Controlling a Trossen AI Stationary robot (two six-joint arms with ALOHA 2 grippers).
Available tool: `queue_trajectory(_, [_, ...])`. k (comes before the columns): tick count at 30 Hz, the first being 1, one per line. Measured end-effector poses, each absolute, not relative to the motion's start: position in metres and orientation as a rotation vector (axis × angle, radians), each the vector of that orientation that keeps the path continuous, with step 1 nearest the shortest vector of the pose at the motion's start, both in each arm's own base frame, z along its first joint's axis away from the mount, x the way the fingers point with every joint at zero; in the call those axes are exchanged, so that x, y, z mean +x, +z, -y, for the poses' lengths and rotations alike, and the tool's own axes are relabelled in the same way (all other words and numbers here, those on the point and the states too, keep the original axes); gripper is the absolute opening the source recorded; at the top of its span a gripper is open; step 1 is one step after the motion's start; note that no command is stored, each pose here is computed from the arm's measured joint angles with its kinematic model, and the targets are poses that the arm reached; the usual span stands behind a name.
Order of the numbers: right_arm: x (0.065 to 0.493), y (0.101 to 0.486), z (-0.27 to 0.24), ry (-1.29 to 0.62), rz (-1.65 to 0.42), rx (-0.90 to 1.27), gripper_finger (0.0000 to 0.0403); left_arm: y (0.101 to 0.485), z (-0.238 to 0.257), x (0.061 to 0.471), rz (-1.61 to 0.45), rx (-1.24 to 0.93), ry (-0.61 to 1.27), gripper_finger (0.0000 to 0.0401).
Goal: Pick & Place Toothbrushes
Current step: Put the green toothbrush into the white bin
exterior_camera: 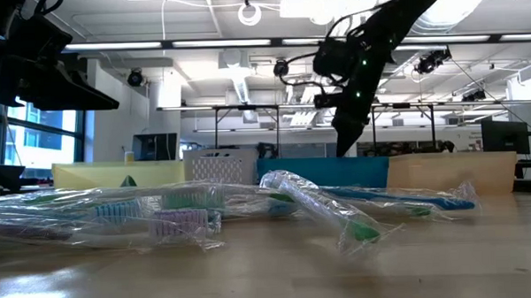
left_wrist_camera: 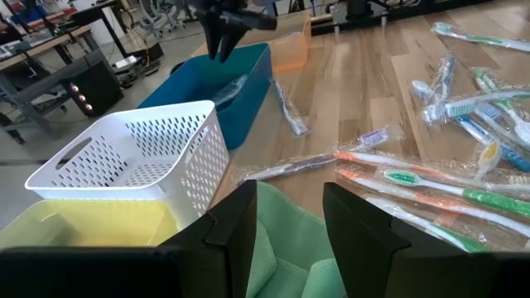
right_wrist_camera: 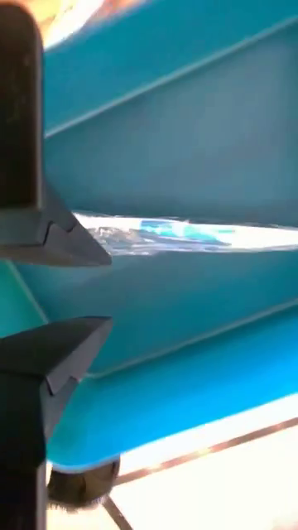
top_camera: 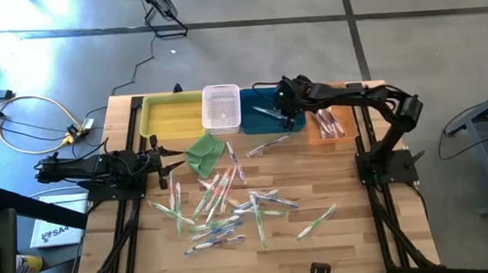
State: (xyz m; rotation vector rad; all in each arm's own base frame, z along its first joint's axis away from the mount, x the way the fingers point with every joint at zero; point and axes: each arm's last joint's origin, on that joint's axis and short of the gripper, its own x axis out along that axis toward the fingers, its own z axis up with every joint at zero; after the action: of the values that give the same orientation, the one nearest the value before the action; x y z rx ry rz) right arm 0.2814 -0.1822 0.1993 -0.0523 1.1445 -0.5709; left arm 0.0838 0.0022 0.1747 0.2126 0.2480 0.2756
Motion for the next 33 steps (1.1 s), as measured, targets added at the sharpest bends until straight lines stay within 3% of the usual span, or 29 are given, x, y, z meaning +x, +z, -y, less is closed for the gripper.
queue_trajectory(6, [0.281,0.229,0.160,-0.538,-1.053,-0.098,0.0009,0.175,-0.002,0.084,-0.248,0.211,0.275,0.0136])
queue_trajectory(16, [0.265,0.260,0.112,-0.333,-1.003,0.111,0.0002,0.175,-0.002,0.084,-0.248,0.210,0.274,0.0136])
queue_trajectory(23, [0.258,0.273,0.076,-0.235,-1.027,0.113,0.0002,0.175,-0.002,0.084,-0.248,0.210,0.274,0.0136])
queue_trajectory(33, [0.242,0.284,0.050,-0.230,-1.039,0.174,0.0003,0.175,-0.002,0.084,-0.248,0.210,0.275,0.0136])
